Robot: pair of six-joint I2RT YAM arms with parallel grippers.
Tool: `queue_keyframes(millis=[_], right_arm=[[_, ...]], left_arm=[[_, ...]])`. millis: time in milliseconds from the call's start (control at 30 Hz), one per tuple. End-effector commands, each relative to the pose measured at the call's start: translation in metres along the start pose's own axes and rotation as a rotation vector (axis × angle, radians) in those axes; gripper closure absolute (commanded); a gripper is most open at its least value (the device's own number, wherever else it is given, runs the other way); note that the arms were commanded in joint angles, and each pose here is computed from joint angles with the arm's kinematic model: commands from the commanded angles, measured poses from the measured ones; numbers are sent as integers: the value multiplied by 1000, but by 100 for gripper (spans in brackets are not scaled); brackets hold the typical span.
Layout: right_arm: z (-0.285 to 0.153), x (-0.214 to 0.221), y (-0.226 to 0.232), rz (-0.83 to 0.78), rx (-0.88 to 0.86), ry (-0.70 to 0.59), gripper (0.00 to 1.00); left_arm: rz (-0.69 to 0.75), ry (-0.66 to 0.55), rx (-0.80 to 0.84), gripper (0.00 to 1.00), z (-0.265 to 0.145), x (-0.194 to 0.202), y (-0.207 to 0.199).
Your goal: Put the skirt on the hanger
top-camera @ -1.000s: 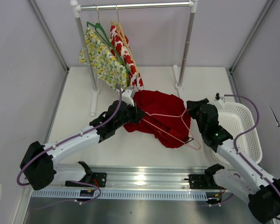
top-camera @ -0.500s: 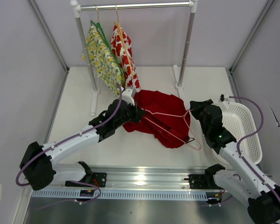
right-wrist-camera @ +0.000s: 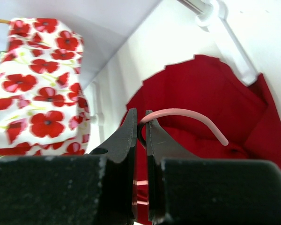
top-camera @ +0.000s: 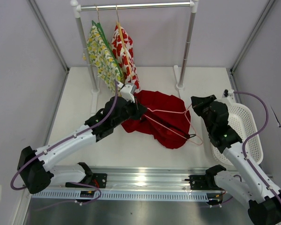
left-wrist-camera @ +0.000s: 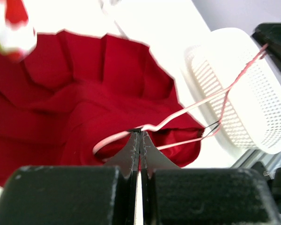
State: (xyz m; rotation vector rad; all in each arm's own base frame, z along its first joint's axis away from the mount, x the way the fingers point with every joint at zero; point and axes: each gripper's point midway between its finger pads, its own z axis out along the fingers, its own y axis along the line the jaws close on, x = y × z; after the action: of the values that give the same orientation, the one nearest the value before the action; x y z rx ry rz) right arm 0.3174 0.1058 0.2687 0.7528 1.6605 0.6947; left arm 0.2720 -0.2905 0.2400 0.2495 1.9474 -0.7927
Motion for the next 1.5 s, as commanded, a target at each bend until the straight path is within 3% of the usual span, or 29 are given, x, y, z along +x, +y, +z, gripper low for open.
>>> queue_keyframes(millis=[0, 233, 500, 967, 1233, 1467], right_arm=[[-11, -25, 52, 44, -157, -35, 100], [-11, -17, 68, 45, -248, -15, 100], [-18, -28, 103, -4, -341, -30, 100], [-70, -119, 222, -50, -552, -115, 100], [-87, -136, 247, -65, -615, -127, 100], [-78, -110, 269, -140, -645, 16, 100]], left_arm=[[53, -62, 83, 100, -15, -38, -29], [117, 72, 131, 100, 0, -18, -42], [153, 102, 168, 100, 2, -18, -65], [155, -58, 171, 100, -38, -120, -106], [132, -164, 139, 100, -59, -145, -100], [152, -163, 148, 96, -54, -149, -105]])
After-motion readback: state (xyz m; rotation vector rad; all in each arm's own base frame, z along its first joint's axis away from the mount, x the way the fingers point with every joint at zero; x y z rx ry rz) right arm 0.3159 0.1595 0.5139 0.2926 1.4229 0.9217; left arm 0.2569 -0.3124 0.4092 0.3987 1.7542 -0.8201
